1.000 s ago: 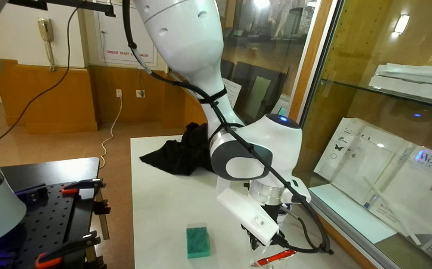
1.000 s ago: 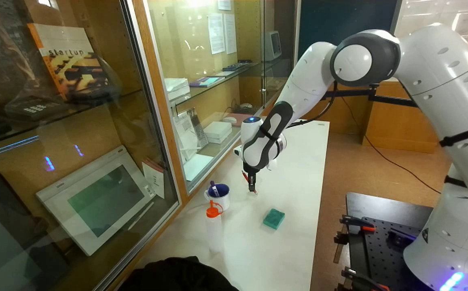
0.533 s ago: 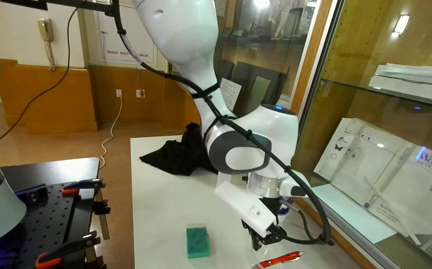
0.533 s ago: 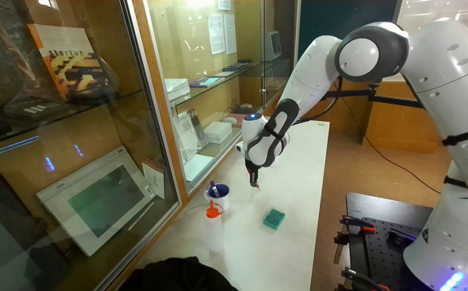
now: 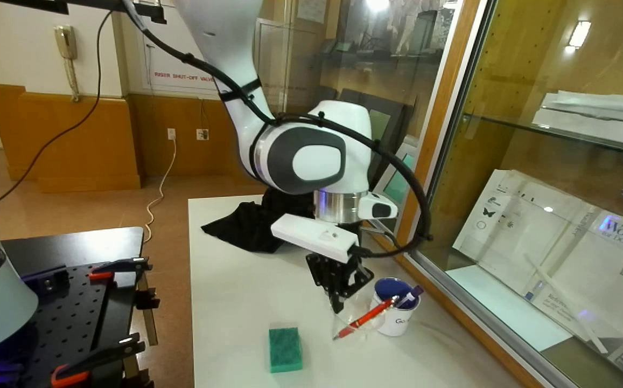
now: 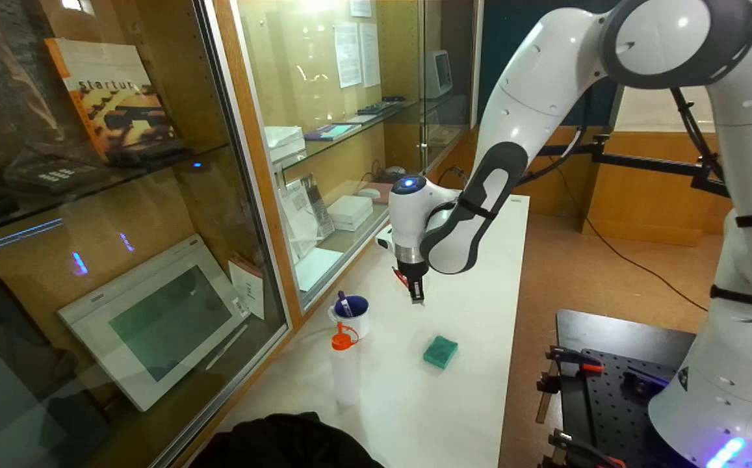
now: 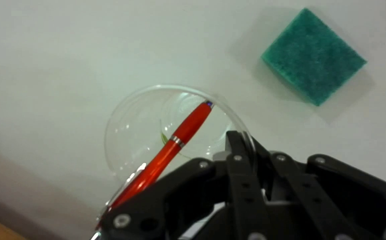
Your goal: Move the clear cup to the left
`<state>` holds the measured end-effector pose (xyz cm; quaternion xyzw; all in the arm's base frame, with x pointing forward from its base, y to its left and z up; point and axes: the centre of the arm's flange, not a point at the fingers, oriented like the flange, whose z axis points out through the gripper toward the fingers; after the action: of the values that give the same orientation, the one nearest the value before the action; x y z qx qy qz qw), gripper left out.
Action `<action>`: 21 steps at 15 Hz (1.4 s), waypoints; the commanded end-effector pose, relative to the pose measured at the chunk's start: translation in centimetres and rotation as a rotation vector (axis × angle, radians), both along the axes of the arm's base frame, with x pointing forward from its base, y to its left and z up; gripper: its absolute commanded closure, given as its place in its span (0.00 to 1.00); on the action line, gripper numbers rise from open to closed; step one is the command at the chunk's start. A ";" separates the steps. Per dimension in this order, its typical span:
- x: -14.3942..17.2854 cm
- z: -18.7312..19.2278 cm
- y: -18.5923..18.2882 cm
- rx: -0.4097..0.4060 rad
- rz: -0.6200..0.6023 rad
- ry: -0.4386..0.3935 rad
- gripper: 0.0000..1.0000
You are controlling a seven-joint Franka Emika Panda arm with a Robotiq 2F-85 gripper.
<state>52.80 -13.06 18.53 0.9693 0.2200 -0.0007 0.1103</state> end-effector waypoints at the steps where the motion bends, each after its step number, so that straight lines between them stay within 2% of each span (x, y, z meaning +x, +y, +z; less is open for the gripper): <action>1: -4.3 3.2 6.1 -0.004 0.124 -0.005 0.99; 5: -6.7 4.4 12.0 0.004 0.289 0.008 0.99; 8: -7.5 4.8 16.0 0.057 0.398 0.009 0.99; 11: -8.3 4.1 19.8 0.107 0.496 0.036 0.99; 14: -9.3 3.1 22.9 0.114 0.607 0.042 0.99; 17: -10.1 2.4 24.4 0.082 0.693 0.033 0.99; 18: -9.3 2.6 24.3 0.097 0.639 0.053 0.95; 21: -9.6 2.5 24.6 0.087 0.668 0.057 0.95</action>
<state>43.19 11.53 20.99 0.8471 0.5281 0.0178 0.0566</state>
